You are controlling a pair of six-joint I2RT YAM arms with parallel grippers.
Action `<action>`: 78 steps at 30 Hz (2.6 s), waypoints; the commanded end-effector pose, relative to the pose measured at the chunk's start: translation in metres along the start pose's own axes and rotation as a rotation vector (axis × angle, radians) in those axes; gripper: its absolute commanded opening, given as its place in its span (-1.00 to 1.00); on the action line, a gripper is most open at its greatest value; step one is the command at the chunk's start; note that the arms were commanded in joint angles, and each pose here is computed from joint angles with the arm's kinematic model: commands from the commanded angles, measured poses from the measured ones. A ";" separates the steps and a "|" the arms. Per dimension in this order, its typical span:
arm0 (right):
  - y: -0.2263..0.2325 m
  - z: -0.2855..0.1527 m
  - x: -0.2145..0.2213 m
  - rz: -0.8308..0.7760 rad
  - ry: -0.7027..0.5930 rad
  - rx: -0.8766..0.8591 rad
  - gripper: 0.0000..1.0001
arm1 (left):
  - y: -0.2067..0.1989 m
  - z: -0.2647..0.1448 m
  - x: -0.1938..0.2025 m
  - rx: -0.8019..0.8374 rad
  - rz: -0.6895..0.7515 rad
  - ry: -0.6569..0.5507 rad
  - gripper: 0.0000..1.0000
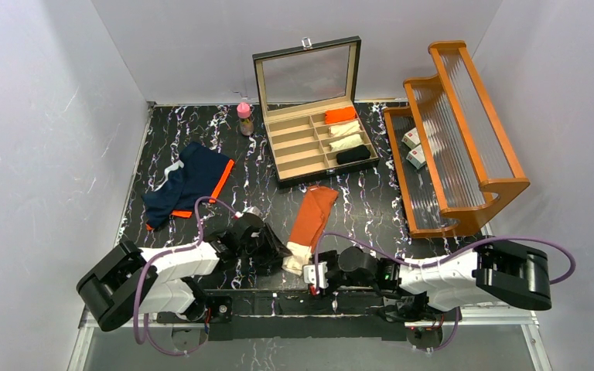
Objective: Roll the underwear
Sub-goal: Roll the underwear to the center of the board.
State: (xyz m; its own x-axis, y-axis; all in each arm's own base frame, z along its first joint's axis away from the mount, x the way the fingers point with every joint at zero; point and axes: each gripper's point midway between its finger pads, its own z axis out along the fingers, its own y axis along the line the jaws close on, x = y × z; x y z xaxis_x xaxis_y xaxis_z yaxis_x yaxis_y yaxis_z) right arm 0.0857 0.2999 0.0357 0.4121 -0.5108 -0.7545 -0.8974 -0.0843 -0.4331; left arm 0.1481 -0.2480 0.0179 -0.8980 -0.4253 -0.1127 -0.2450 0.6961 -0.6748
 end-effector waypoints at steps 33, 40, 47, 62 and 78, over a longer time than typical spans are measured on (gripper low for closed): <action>0.006 0.022 -0.027 -0.292 -0.070 -0.086 0.21 | 0.010 -0.017 0.017 -0.035 0.062 0.108 -1.00; 0.010 0.022 -0.023 -0.300 -0.062 -0.084 0.23 | -0.010 -0.021 0.011 0.073 -0.057 0.098 -1.00; 0.000 0.025 -0.027 -0.321 -0.075 -0.002 0.28 | -0.009 -0.018 0.014 0.092 -0.103 0.113 -1.00; 0.010 0.038 0.005 -0.206 0.029 0.021 -0.06 | 0.006 -0.020 0.011 0.027 -0.074 0.085 -1.00; 0.022 0.042 0.026 -0.086 0.081 -0.001 -0.74 | 0.010 -0.023 0.012 0.005 -0.048 0.083 -1.00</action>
State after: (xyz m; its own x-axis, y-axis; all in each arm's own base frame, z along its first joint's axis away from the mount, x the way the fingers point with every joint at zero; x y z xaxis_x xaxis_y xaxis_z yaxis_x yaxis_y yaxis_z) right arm 0.0886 0.3456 0.0240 0.5418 -0.4626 -0.7018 -0.8134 -0.0779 -0.5765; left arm 0.1236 -0.2340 0.0226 -0.9122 -0.4098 -0.0002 -0.2981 0.6637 -0.6860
